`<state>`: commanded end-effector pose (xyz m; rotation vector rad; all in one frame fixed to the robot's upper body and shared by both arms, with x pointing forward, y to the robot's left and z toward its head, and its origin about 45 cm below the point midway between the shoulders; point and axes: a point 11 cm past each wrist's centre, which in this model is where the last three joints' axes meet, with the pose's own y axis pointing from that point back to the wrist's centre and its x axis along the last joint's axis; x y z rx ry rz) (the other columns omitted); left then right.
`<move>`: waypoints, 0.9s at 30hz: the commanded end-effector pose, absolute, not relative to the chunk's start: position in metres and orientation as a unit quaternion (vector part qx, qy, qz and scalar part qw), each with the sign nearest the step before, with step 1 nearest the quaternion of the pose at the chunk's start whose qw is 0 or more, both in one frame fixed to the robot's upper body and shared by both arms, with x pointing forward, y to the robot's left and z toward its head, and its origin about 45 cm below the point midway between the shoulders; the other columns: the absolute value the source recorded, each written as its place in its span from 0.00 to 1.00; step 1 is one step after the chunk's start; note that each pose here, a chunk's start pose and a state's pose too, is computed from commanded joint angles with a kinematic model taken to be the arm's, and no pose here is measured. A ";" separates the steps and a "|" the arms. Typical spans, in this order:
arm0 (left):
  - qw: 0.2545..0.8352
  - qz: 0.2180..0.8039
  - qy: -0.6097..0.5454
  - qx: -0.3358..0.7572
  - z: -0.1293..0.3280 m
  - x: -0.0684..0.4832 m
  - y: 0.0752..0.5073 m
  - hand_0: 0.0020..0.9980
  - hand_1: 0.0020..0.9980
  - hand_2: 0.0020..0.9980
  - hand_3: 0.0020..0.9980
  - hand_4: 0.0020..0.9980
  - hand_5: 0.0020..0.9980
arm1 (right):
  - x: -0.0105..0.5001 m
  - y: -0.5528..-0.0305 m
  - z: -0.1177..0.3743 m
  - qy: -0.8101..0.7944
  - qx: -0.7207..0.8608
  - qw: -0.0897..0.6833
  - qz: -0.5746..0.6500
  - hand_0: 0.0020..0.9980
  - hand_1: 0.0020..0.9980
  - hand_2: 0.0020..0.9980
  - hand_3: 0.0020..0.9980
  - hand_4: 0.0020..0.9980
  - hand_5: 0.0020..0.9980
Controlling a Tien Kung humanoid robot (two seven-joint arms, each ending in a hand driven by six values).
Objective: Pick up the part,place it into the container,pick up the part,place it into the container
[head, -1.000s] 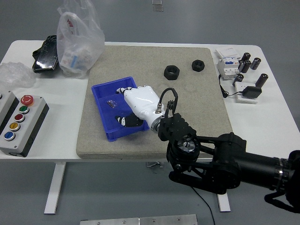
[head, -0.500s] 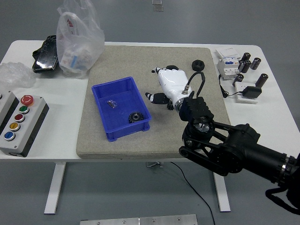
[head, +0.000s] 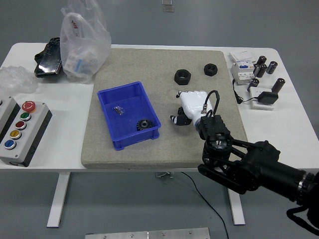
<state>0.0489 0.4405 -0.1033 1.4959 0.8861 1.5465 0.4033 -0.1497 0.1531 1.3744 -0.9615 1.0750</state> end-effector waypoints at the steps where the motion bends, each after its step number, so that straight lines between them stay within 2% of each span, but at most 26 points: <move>1: 0.397 0.610 0.350 0.590 -0.104 0.049 0.440 0.72 0.65 0.63 0.68 0.74 0.46 | 0.402 -0.150 0.150 -0.403 0.580 0.546 0.451 0.26 0.42 0.60 0.69 0.30 0.32; 5: 0.399 0.611 0.351 0.586 -0.105 0.050 0.437 0.72 0.65 0.63 0.68 0.74 0.46 | 0.400 -0.151 0.143 -0.398 0.583 0.552 0.443 0.26 0.42 0.60 0.69 0.30 0.32; 6: 0.399 0.612 0.352 0.585 -0.105 0.049 0.437 0.72 0.65 0.64 0.68 0.74 0.46 | 0.399 -0.151 0.141 -0.397 0.584 0.554 0.441 0.26 0.42 0.58 0.63 0.16 0.32; 11: 0.398 0.614 0.352 0.584 -0.104 0.049 0.438 0.72 0.65 0.64 0.68 0.74 0.46 | 0.399 -0.155 0.136 -0.401 0.586 0.558 0.429 0.26 0.42 0.58 0.63 0.16 0.32; 12: 0.397 0.614 0.352 0.585 -0.104 0.049 0.438 0.72 0.65 0.64 0.68 0.74 0.46 | 0.399 -0.156 0.135 -0.402 0.586 0.559 0.428 0.25 0.40 0.53 0.57 0.07 0.30; 17: 0.398 0.612 0.352 0.585 -0.104 0.048 0.438 0.72 0.65 0.64 0.68 0.74 0.46 | 0.400 -0.157 0.136 -0.406 0.585 0.557 0.428 0.25 0.40 0.53 0.57 0.07 0.30; 18: 0.398 0.612 0.352 0.586 -0.104 0.048 0.438 0.72 0.65 0.64 0.68 0.74 0.46 | 0.400 -0.157 0.137 -0.407 0.585 0.555 0.428 0.24 0.38 0.48 0.54 0.05 0.25; 23: 0.399 0.612 0.352 0.585 -0.105 0.048 0.438 0.72 0.65 0.64 0.68 0.74 0.46 | 0.400 -0.156 0.139 -0.413 0.588 0.546 0.430 0.24 0.38 0.48 0.54 0.05 0.25; 24: 0.398 0.613 0.352 0.585 -0.105 0.048 0.438 0.72 0.65 0.64 0.68 0.74 0.47 | 0.401 -0.156 0.140 -0.417 0.589 0.542 0.431 0.23 0.37 0.43 0.51 0.07 0.22; 27: 0.398 0.613 0.352 0.585 -0.105 0.048 0.438 0.72 0.65 0.64 0.68 0.74 0.47 | 0.402 -0.155 0.145 -0.425 0.589 0.534 0.433 0.23 0.37 0.43 0.51 0.07 0.22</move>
